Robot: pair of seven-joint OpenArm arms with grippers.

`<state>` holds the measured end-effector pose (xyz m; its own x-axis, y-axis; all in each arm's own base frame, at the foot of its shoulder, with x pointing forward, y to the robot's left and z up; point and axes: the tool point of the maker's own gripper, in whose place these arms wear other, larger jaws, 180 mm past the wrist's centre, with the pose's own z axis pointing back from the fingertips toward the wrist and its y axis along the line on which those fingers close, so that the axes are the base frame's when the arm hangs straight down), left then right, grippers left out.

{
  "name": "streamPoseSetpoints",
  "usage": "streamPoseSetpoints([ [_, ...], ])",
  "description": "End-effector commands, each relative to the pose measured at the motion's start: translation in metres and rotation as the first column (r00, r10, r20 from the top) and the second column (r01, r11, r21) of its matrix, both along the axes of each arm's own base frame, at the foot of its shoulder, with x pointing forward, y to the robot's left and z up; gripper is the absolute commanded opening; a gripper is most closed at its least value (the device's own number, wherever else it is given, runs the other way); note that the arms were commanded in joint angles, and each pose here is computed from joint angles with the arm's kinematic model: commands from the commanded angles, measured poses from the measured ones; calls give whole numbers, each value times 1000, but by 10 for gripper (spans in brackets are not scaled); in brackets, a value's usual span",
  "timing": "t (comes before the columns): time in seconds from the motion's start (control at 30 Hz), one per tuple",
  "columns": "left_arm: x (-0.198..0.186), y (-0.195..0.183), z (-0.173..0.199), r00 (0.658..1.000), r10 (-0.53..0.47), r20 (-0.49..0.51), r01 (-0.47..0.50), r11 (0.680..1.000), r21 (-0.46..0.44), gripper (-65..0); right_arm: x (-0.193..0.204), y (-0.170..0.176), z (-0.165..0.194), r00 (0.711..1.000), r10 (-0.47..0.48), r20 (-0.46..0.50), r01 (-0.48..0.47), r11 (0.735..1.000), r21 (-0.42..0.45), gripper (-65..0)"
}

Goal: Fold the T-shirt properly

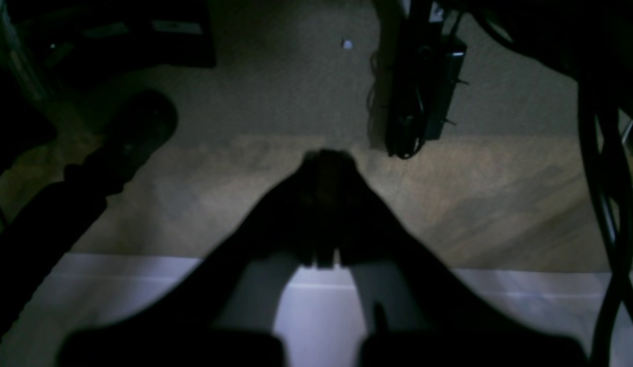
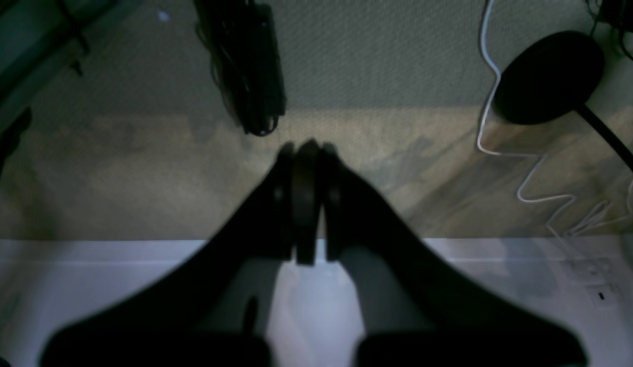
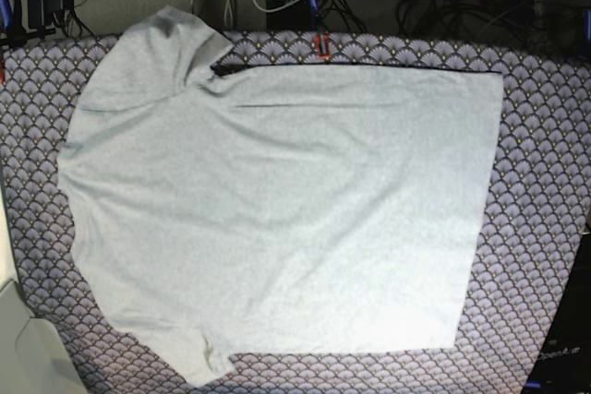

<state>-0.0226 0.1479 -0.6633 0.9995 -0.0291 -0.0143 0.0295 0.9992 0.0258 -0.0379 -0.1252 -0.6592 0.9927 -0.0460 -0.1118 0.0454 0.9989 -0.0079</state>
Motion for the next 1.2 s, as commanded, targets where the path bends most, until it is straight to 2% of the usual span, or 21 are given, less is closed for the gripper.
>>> streamPoseSetpoints([
  [0.0,-5,8,1,1000,-6,-8,6,1000,14,-646,-2,1,0,1000,2,-6,-2,1000,8,-650],
  [0.2,-5,14,1,1000,-6,-8,6,1000,23,-646,-1,4,0,999,49,-6,-49,999,16,-650],
  [0.7,-6,15,1,1000,-6,-10,6,1000,25,-647,-5,5,0,999,49,-12,-49,999,18,-650],
  [0.8,-17,20,2,1000,-7,-22,8,999,32,-647,-5,5,0,999,49,-8,-49,999,17,-650],
  [1.0,-18,25,11,998,-23,55,21,999,35,-647,-26,4,2,998,49,-34,-49,999,17,-650],
  [1.17,-27,36,23,994,-42,98,37,998,48,-647,-25,1,14,997,51,50,-52,999,9,-650],
])
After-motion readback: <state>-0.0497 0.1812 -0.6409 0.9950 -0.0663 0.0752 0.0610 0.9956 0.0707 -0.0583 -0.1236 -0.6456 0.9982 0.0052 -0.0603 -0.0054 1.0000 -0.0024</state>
